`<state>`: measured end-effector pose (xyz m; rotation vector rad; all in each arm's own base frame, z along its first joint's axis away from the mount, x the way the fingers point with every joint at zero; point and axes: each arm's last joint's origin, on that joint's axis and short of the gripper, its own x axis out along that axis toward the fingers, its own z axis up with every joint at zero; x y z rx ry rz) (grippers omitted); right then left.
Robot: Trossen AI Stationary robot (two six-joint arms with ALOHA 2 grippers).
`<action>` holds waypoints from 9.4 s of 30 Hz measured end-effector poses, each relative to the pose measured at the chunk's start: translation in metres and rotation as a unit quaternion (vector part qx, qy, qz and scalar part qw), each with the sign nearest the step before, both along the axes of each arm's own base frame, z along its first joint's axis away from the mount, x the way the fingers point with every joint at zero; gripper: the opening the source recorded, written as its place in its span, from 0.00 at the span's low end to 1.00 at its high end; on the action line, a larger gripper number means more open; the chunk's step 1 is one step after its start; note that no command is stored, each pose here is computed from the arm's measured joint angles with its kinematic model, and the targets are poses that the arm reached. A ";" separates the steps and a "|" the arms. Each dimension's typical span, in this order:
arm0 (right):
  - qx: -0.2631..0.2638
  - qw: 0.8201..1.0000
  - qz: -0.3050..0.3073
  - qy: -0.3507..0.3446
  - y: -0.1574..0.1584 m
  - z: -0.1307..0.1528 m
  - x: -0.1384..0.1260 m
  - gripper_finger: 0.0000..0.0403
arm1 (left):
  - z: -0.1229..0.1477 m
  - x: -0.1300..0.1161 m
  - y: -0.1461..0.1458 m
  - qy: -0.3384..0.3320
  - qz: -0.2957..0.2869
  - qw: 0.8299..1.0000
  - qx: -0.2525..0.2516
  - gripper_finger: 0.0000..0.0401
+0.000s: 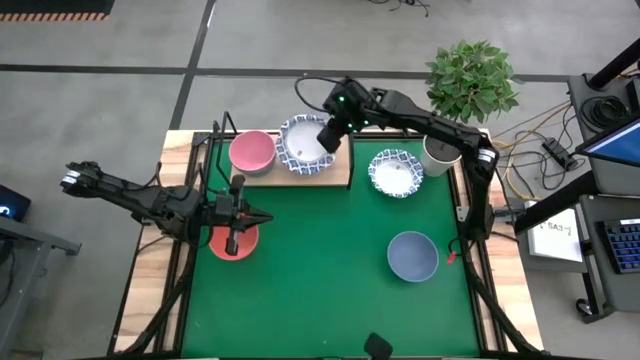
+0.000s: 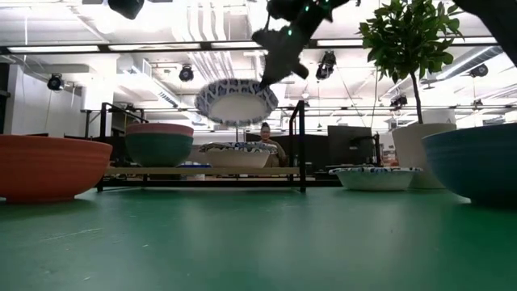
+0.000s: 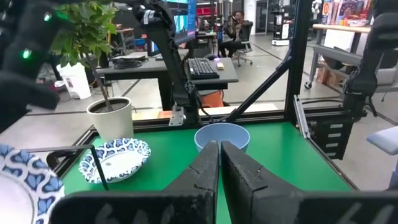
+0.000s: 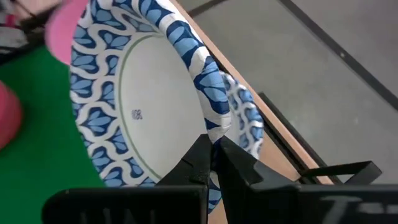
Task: Place and stack bowls onto a shelf
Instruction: Stack the white bowl on top of the white bowls on the shelf, then stack the orange bowl on top of the pink bowl on the shelf, then stack the white bowl on top of the white bowls on the shelf
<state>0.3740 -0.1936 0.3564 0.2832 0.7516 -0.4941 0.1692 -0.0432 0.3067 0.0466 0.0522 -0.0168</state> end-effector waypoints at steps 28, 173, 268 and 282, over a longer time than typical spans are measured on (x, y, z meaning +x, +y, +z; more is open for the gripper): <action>-0.044 0.998 -0.025 0.040 -0.028 -0.033 0.015 0.28 | -0.002 0.000 0.000 0.008 0.000 1.000 0.005 0.00; -0.128 0.937 0.300 -0.127 0.194 -0.105 -0.136 0.03 | 0.039 0.079 0.149 0.604 0.242 0.759 0.034 0.00; -0.034 0.954 0.119 0.271 0.108 -0.175 -0.122 0.38 | -0.030 0.048 0.037 0.210 0.121 0.970 -0.007 0.20; -0.002 0.962 0.113 0.248 0.097 -0.186 -0.129 0.10 | -0.028 0.048 0.037 0.203 0.121 0.972 0.000 0.20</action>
